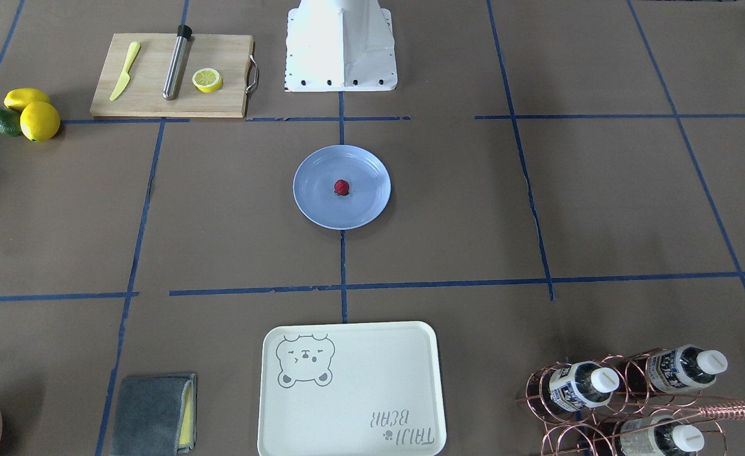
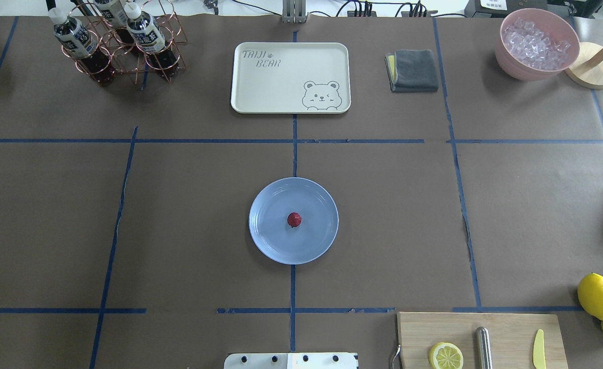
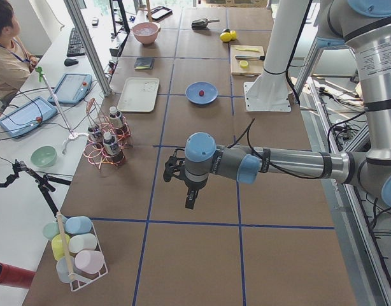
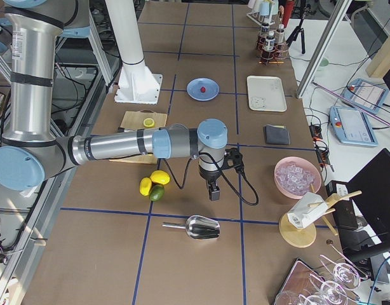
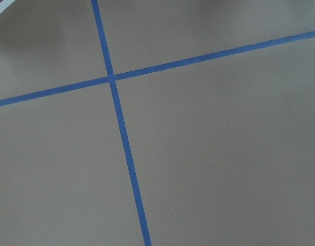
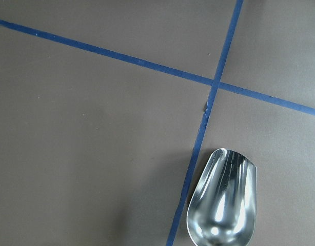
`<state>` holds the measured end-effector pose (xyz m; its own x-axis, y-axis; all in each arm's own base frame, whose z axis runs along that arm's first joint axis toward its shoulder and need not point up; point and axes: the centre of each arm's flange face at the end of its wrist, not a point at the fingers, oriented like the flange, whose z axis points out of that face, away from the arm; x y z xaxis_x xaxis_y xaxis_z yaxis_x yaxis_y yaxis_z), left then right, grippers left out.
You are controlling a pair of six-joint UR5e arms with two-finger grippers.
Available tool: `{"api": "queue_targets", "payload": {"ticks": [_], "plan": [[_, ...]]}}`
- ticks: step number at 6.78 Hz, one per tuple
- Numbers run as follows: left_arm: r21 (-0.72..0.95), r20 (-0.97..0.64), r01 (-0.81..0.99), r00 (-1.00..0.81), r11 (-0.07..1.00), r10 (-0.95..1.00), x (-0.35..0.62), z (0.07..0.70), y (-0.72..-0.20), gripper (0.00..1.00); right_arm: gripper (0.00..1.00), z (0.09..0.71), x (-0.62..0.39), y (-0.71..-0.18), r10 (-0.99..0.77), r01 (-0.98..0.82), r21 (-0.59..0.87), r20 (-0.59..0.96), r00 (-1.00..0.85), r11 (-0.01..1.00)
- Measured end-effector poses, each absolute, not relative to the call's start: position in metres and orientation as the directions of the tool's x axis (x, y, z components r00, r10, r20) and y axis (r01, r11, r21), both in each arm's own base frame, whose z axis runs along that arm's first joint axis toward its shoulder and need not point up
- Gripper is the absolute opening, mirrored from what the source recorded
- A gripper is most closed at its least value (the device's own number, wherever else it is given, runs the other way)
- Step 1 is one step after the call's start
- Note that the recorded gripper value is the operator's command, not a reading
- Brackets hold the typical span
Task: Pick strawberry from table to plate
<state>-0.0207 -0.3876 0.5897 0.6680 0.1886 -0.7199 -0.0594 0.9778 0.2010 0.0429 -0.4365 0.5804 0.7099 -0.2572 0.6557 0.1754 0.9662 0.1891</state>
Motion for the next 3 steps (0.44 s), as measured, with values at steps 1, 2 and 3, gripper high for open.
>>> {"api": "queue_targets", "payload": {"ticks": [1,2,3], "plan": [[0.194,-0.729,-0.053,0.66,0.98,0.18,-0.023,0.577,-0.382,1.0,1.0,0.584,0.043,-0.434,-0.252,0.175,0.181,0.659,0.709,0.968],[0.182,-0.732,-0.045,0.66,0.982,0.167,-0.028,0.564,-0.378,1.0,1.0,0.587,0.043,-0.431,-0.248,0.175,0.175,0.662,0.707,0.969],[0.164,-0.733,-0.042,0.664,0.986,0.151,-0.032,0.562,-0.372,1.0,1.0,0.588,0.042,-0.429,-0.246,0.174,0.173,0.666,0.705,0.969]]}}
